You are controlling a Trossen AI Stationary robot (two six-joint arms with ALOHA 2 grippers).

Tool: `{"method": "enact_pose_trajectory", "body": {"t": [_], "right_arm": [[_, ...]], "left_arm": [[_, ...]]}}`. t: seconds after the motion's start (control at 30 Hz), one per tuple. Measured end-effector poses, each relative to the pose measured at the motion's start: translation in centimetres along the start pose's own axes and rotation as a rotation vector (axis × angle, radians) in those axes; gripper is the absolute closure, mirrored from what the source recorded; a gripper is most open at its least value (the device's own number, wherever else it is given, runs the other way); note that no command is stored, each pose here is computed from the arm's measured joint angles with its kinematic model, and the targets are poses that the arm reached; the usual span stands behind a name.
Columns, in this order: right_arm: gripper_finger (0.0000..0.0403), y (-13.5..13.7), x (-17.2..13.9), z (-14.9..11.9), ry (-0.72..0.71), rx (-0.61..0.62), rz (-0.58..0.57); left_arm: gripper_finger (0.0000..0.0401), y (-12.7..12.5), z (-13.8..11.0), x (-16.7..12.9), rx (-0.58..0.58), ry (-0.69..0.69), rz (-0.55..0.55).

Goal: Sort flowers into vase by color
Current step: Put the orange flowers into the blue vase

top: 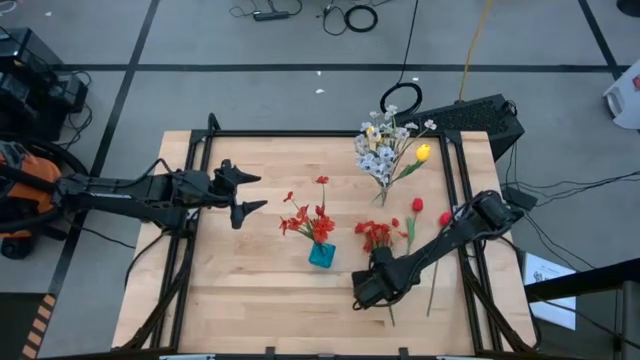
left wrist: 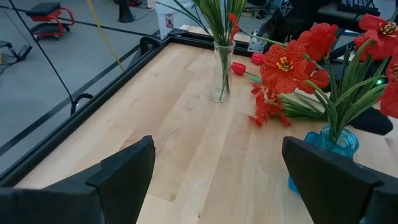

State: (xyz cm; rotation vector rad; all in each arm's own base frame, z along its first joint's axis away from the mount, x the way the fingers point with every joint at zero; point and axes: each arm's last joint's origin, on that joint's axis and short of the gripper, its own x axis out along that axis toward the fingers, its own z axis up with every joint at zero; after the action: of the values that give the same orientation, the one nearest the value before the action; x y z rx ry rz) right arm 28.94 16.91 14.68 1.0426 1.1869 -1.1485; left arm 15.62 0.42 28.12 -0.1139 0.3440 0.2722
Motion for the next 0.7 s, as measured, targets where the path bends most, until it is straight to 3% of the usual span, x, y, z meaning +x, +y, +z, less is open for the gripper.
{"method": "enact_pose_trajectory", "body": {"t": [0.13,0.23,0.37,0.53,0.7], "right_arm": [[0.0216,0.4,1.1,0.1,0.012,0.002,-0.035],[0.0229,0.6,1.8,0.2,0.03,-0.069,-0.065],[0.028,0.7,2.0,0.4,0.043,-0.111,-0.066],[0.0384,0.7,1.8,0.4,0.053,-0.081,-0.063],[0.0389,0.3,0.5,-0.4,0.107,-0.071,-0.017]], "left_arm": [[0.0047,0.0,0.0,0.0,0.0,0.0,0.0],[0.0047,0.0,0.0,0.0,0.0,-0.001,0.002],[0.0047,0.0,0.0,0.0,0.0,-0.002,0.004],[0.0047,0.0,0.0,0.0,-0.001,-0.004,0.008],[0.0047,0.1,0.0,0.0,0.001,-0.008,0.037]]}}
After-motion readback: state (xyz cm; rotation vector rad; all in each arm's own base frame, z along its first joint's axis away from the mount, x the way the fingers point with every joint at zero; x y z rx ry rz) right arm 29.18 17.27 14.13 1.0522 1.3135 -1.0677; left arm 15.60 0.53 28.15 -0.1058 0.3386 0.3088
